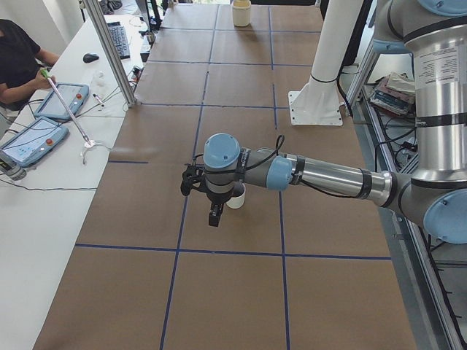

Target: Left arm hands cup to right arm to dump lemon

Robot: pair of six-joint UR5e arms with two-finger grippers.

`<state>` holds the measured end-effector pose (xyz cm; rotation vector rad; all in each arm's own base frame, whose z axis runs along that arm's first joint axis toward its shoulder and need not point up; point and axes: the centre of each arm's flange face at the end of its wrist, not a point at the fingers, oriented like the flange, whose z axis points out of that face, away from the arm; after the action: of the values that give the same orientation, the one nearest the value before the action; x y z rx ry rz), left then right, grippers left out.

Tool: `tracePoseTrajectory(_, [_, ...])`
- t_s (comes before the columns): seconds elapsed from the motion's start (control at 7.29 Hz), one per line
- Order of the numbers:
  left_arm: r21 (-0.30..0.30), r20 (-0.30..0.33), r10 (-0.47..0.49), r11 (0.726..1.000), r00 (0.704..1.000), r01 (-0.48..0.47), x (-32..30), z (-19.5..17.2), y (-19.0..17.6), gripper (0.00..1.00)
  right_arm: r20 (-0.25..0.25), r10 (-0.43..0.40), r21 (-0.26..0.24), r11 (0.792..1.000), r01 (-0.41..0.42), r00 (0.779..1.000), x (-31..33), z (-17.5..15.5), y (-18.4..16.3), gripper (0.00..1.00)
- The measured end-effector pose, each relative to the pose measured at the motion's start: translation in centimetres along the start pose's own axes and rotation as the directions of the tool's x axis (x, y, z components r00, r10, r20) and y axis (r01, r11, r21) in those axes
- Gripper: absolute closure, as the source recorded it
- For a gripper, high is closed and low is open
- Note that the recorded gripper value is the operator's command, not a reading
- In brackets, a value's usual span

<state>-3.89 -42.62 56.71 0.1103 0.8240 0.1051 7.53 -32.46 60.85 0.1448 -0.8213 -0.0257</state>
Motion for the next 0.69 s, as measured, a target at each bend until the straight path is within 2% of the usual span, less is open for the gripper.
tracePoseTrajectory(0.27, [-0.062, -0.001, -0.018, 0.998, 1.000, 0.018, -1.3, 0.3, 0.8, 0.00, -0.002, 0.082, -0.062, 0.995, -0.082, 0.997, -0.4, -0.9, -1.1, 0.00])
tracePoseTrajectory(0.41, [-0.069, -0.004, -0.027, 0.997, 1.000, 0.027, -1.6, 0.3, 1.2, 0.00, -0.004, 0.115, -0.091, 0.989, -0.115, 0.993, -0.9, -1.5, -1.8, 0.00])
tracePoseTrajectory(0.69, [-0.042, -0.006, -0.079, 0.996, 0.997, 0.079, -3.2, -1.2, 2.7, 0.00, -0.008, 0.143, -0.117, 0.983, -0.143, 0.990, -0.9, -1.5, -2.0, 0.00])
